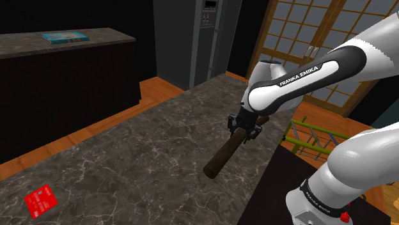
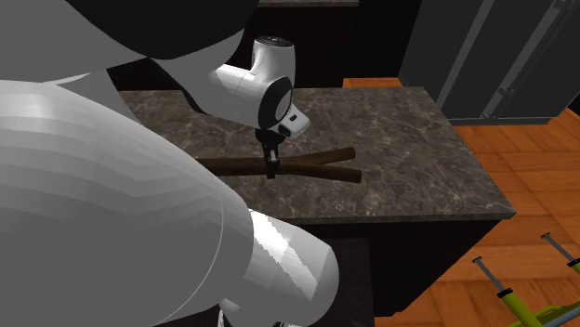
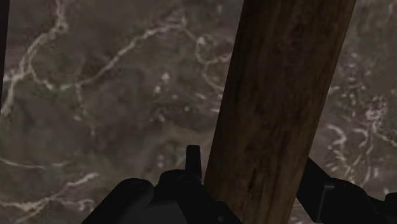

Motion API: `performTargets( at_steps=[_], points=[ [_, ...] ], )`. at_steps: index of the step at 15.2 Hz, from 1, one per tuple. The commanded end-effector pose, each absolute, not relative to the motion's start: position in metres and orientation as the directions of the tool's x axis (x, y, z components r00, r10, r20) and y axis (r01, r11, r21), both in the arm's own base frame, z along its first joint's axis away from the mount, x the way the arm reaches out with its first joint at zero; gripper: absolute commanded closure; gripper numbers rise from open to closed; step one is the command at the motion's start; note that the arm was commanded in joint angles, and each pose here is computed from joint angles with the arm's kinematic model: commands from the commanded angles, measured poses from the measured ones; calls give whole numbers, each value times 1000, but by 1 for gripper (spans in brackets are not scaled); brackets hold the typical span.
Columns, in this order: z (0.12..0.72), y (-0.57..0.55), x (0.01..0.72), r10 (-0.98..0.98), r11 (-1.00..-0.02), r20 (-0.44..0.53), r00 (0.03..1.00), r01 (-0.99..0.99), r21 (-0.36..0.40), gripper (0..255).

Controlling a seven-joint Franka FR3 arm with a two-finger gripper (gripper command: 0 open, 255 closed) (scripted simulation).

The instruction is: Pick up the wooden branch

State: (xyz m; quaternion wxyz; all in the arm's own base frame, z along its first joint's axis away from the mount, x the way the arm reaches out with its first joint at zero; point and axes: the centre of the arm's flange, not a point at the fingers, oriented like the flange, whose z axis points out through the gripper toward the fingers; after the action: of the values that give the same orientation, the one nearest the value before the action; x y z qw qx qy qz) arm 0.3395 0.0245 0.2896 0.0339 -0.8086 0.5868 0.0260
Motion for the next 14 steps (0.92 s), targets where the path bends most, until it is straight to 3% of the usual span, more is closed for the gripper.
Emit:
performTargets(
  at_steps=[1, 14],
  points=[
    [289, 25, 339, -947, -310, -82, 311, -950, -24, 255],
    [347, 25, 339, -947, -310, -82, 311, -950, -24, 255]
  ],
)
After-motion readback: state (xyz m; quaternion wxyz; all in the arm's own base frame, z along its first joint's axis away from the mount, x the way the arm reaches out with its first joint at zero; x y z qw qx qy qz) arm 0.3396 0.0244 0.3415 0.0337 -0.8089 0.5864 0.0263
